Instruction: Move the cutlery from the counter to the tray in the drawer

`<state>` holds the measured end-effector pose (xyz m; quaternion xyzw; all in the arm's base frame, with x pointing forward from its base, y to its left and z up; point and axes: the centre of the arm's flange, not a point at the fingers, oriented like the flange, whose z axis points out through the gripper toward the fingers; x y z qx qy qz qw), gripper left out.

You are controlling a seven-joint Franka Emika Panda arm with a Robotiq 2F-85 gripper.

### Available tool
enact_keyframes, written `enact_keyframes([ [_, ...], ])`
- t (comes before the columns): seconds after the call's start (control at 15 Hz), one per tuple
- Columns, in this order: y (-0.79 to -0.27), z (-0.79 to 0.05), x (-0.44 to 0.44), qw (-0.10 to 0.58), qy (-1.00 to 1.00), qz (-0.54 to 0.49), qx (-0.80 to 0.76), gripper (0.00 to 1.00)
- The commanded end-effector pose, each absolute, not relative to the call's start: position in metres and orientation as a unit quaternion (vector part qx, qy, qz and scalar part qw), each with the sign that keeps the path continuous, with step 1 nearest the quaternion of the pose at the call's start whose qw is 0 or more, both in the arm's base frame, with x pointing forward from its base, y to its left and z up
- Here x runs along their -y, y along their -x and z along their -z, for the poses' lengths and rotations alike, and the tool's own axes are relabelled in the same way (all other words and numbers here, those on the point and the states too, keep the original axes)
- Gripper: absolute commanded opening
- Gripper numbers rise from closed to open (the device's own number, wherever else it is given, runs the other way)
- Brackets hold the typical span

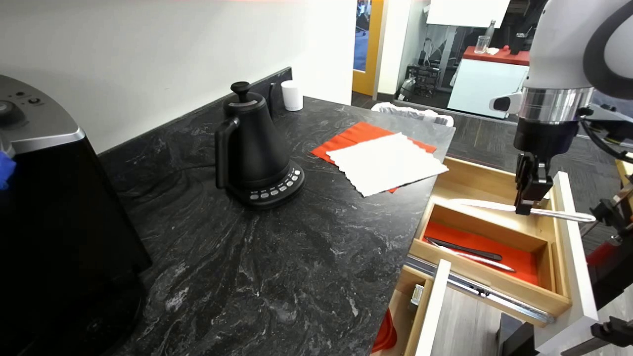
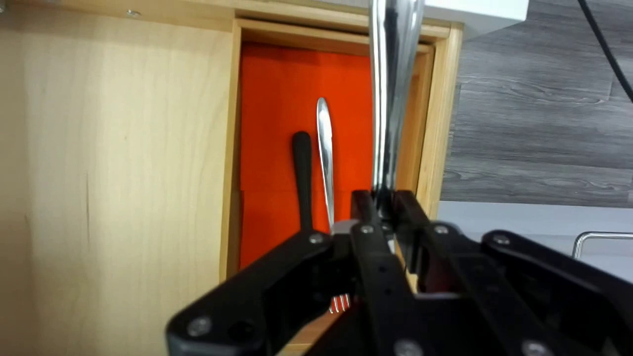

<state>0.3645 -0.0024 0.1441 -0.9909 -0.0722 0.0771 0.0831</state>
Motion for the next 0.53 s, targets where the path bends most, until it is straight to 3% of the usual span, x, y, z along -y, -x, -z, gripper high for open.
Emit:
enact_keyframes([
  [0.0, -0.3576, -0.1469, 0.0063, 0.080, 0.993, -0.065, 0.064, 0.40],
  [0.07, -0.3580, -0.1467, 0.0068, 0.080, 0.993, -0.064, 0.063, 0.40],
  [0.47, -0.3659, -0.1475, 0.0110, 0.079, 0.993, -0.064, 0.067, 0.78],
])
